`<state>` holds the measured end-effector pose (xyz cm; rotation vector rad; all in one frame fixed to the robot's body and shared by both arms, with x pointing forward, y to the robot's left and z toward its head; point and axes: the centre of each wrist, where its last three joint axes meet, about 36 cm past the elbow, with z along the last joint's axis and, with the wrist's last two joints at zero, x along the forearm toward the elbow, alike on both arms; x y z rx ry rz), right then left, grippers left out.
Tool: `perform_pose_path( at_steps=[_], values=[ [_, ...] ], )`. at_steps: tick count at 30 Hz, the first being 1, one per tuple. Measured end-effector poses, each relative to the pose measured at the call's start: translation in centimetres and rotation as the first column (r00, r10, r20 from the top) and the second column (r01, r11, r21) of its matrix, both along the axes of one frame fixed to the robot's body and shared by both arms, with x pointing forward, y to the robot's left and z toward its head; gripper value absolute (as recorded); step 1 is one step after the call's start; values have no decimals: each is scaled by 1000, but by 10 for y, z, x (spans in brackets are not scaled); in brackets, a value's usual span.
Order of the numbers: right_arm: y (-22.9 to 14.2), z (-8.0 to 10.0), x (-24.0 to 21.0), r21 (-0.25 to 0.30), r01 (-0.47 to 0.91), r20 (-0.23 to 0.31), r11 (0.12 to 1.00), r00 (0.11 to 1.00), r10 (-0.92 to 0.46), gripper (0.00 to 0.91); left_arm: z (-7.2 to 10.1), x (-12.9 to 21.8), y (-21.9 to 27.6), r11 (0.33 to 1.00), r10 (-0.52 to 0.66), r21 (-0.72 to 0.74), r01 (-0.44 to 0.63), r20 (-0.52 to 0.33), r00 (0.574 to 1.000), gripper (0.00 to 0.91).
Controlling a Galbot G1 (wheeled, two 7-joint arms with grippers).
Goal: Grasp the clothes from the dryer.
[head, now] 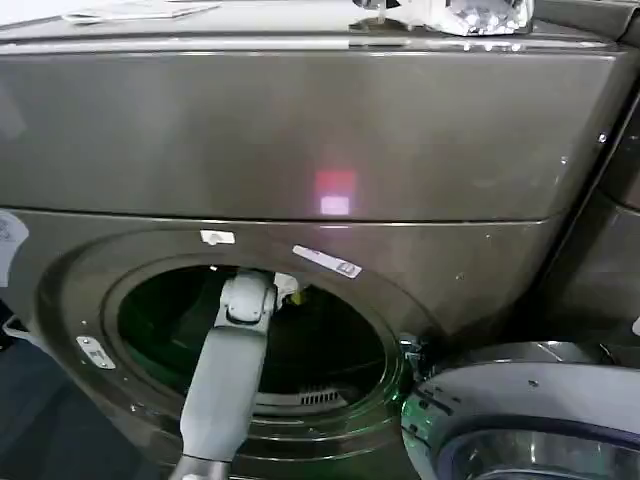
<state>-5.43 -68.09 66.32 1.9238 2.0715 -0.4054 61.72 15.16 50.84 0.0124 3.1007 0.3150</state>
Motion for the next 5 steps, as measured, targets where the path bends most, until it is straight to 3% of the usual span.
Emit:
perform_pose_path(
  at_steps=[5],
  values=[
    [2,2,-2,9,10,-1,1000,1000,-10,907,2,0,0,1000,-1,1,1,5,1000,0]
  ],
)
